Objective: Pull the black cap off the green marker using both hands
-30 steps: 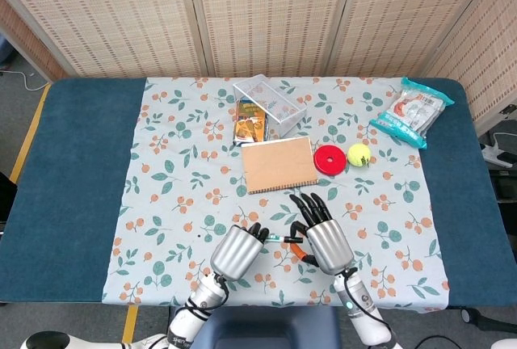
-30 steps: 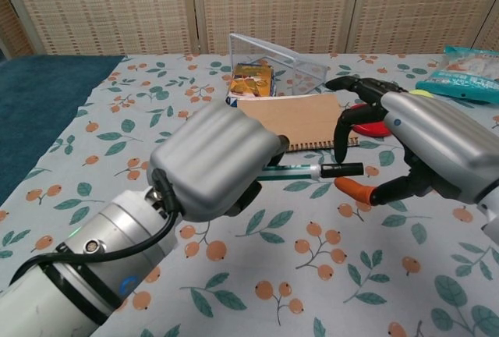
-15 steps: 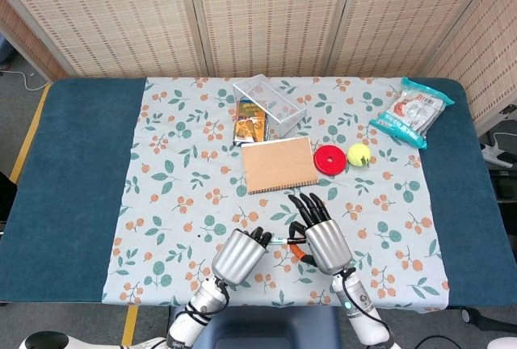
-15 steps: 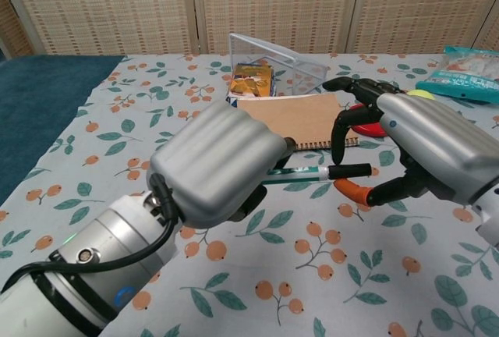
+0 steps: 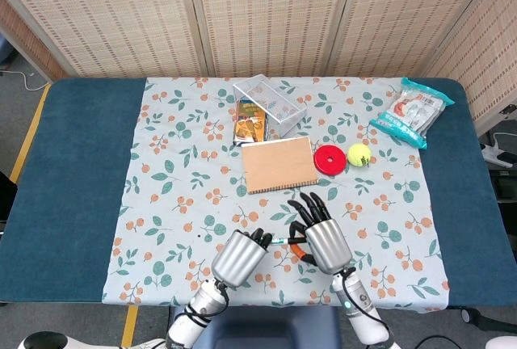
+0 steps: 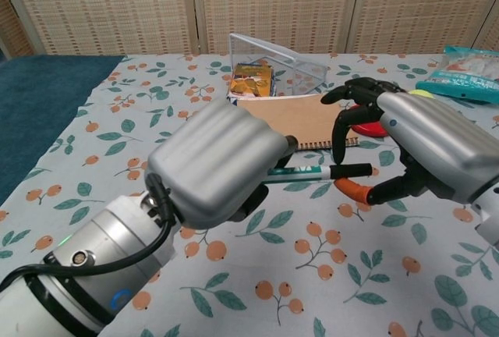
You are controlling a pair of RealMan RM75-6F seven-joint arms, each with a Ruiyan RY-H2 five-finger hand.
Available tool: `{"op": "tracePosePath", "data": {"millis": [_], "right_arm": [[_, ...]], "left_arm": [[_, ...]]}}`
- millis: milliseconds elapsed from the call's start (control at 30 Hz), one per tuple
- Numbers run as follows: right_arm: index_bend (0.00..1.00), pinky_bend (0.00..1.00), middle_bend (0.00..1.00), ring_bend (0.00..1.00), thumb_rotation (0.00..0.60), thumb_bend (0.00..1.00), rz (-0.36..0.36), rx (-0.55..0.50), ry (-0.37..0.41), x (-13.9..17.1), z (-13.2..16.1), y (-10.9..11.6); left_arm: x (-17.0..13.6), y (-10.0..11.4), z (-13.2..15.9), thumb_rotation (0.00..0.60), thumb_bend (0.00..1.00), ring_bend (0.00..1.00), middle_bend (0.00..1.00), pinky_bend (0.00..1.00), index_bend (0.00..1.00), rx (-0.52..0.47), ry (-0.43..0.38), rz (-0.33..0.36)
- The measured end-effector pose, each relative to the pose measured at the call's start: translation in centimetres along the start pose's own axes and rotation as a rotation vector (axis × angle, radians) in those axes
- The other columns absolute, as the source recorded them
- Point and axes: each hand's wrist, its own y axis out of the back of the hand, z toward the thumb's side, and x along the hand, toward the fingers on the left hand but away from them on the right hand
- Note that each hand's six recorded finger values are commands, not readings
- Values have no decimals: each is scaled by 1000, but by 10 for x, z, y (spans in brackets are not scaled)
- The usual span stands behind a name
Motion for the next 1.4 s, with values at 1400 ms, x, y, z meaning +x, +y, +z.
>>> {"op": "tracePosePath", "data": {"millis": [1400], "right_arm": [[1000, 0, 355, 104, 600, 702, -23, -13, -26, 7, -8, -1]], "left_arm": [[-3, -2, -5, 600, 614, 883, 1000, 1000, 918, -17, 1, 2]]}}
